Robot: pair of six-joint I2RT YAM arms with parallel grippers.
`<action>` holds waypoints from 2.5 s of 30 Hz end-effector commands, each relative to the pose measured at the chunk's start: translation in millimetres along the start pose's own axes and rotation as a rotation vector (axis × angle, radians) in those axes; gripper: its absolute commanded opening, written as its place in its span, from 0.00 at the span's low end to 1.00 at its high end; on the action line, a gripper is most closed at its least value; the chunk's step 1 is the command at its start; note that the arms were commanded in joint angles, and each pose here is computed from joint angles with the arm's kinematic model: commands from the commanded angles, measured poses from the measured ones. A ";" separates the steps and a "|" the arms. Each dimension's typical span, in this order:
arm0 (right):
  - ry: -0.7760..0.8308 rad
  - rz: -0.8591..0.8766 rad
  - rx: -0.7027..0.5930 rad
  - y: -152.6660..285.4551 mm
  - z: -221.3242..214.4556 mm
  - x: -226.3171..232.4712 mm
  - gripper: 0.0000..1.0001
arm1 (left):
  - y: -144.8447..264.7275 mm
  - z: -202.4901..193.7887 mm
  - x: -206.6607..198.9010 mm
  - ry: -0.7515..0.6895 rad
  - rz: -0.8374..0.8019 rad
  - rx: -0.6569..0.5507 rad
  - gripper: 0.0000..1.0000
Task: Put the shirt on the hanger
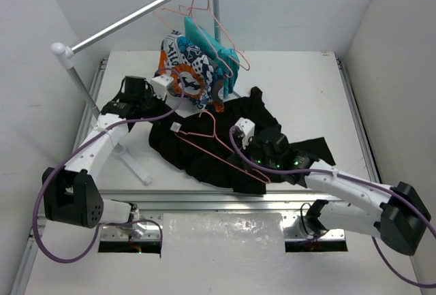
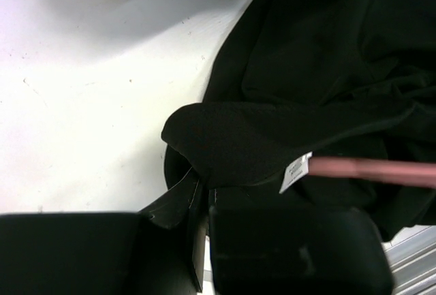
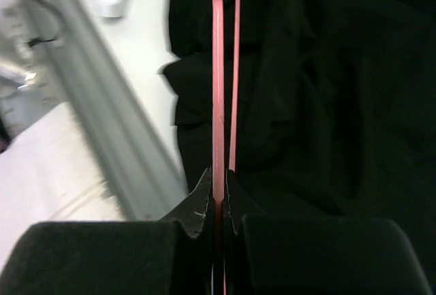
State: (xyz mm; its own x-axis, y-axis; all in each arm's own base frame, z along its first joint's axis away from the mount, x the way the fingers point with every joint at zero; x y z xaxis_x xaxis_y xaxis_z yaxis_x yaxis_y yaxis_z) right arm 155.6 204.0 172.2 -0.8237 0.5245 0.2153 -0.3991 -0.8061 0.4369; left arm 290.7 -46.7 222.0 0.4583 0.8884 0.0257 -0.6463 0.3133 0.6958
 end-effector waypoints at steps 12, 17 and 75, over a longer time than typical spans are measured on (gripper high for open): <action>0.081 0.034 -0.163 -25.4 58.0 1.1 0.00 | 29.5 26.4 -16.0 -0.069 -0.145 -0.105 0.00; 0.112 0.139 -0.123 -32.5 54.6 7.2 0.00 | 39.2 44.2 -14.1 -0.087 -0.115 -0.149 0.00; 0.029 0.312 -0.174 -85.2 2.5 -32.3 0.00 | 1.6 -42.6 -17.3 -0.637 -0.061 -0.209 0.84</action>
State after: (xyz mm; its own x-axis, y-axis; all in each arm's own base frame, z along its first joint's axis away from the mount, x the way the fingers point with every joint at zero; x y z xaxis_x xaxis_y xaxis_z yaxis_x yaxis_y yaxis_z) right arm 209.6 249.8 106.0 -0.8814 0.3030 0.3624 -0.2034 -0.9358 0.2878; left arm 234.3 -40.5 179.4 0.7747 0.5347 0.3376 -0.5877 0.4116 0.6966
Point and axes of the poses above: each gripper's point midway between its finger pads, its own y axis back along the fingers, its own x axis along the line the jaws close on, z = x × y, the point moved 9 cm from there along y, back along the fingers
